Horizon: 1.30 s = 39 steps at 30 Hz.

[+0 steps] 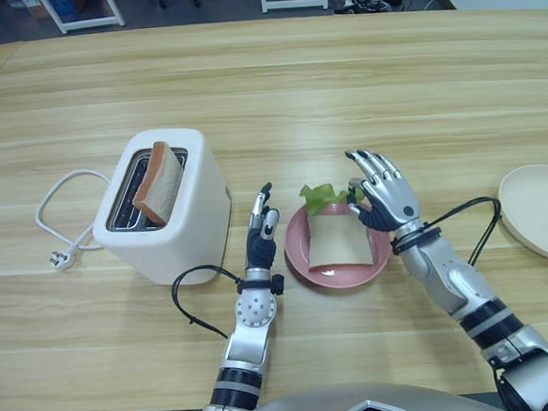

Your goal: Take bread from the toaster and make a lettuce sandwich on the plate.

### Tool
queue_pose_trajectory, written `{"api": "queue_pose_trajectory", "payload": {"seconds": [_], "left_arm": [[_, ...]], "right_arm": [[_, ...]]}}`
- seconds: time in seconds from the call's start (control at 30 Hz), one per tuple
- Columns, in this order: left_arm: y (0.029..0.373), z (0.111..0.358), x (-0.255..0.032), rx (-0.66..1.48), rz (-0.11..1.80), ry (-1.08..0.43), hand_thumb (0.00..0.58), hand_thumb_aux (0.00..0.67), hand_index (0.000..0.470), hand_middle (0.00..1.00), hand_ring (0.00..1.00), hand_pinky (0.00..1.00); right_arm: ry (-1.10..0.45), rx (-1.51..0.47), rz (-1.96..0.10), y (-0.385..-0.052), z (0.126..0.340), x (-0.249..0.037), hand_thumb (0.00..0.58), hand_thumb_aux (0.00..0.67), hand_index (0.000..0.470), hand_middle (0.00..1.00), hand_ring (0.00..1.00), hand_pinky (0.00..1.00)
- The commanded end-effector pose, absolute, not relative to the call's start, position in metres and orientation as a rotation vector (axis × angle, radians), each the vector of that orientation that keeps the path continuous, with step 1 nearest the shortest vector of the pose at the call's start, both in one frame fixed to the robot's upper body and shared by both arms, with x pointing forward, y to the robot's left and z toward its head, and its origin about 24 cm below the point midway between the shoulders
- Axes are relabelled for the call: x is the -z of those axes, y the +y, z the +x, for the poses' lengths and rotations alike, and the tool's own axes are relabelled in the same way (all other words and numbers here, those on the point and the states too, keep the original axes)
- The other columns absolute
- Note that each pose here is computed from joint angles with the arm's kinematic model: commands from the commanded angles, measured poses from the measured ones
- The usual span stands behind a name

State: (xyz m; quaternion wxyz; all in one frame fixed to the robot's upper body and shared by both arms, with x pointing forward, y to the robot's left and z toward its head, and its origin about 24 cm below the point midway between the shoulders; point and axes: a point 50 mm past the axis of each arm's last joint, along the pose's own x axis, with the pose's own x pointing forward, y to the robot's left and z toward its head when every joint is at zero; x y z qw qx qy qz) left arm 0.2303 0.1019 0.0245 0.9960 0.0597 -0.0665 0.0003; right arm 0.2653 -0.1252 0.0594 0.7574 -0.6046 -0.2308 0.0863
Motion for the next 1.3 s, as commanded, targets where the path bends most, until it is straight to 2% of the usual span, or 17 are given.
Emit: {"api": "queue_pose_trajectory", "payload": {"seconds": [0.03,0.13,0.33,0.53,0.57,0.73,0.9,1.0,1.07,1.13,1.2,1.3], "left_arm": [[0.101,0.229,-0.02,0.0,0.129,-0.113,0.0,0.0,0.0,0.0,0.0,0.0],[0.101,0.229,-0.02,0.002,0.132,-0.11,0.0,0.0,0.0,0.0,0.0,0.0],[0.101,0.229,-0.018,0.004,0.136,-0.103,0.0,0.0,0.0,0.0,0.0,0.0],[0.1,0.23,-0.012,0.003,0.147,-0.081,0.0,0.0,0.0,0.0,0.0,0.0],[0.1,0.23,-0.011,0.004,0.148,-0.077,0.0,0.0,0.0,0.0,0.0,0.0],[0.099,0.229,-0.009,0.008,0.153,-0.073,0.0,0.0,0.0,0.0,0.0,0.0],[0.101,0.231,-0.015,0.0,0.168,-0.121,0.0,0.0,0.0,0.0,0.0,0.0],[0.106,0.219,-0.064,-0.043,0.312,-0.471,0.0,0.0,0.0,0.0,0.0,0.0],[0.114,0.208,-0.108,-0.092,0.448,-0.709,0.0,0.0,0.0,0.0,0.0,0.0],[0.13,0.201,-0.143,-0.182,0.614,-0.874,0.0,0.0,0.0,0.0,0.0,0.0],[0.156,0.198,-0.167,-0.318,0.816,-0.928,0.0,0.0,0.0,0.0,0.0,0.0],[0.199,0.195,-0.186,-0.516,1.046,-0.832,0.0,0.0,0.0,0.0,0.0,0.0]], "right_arm": [[-0.463,-0.191,-1.314,-0.134,0.259,-0.056,0.58,0.67,0.47,0.0,0.0,0.0],[-0.442,-0.203,-1.313,-0.137,0.253,-0.051,0.58,0.67,0.47,0.0,0.0,0.0],[-0.404,-0.367,-1.345,-0.13,0.235,-0.035,0.58,0.67,0.47,0.0,0.0,0.0],[-0.41,-0.439,-1.348,-0.125,0.226,-0.032,0.58,0.67,0.47,0.0,0.0,0.0],[-0.406,-0.451,-1.353,-0.125,0.225,-0.032,0.0,0.0,0.0,0.0,0.0,0.0],[-0.406,-0.432,-1.358,-0.132,0.222,-0.038,0.0,0.0,0.0,0.0,0.0,0.0],[-0.446,-0.335,-1.35,-0.15,0.226,-0.07,0.0,0.0,0.0,0.0,0.0,0.0],[-0.488,-0.163,-1.237,-0.17,0.238,-0.109,0.0,0.0,0.0,0.0,0.0,0.0],[-0.467,-0.019,-1.029,-0.186,0.247,-0.128,0.0,0.0,0.0,0.0,0.0,0.0],[-0.391,0.065,-0.78,-0.2,0.255,-0.129,0.0,0.0,0.0,0.0,0.0,0.0],[-0.307,0.071,-0.576,-0.205,0.26,-0.119,0.0,0.0,0.0,0.0,0.0,0.0],[-0.208,0.049,-0.456,-0.207,0.263,-0.099,0.0,0.0,0.0,0.0,0.0,0.0]]}}
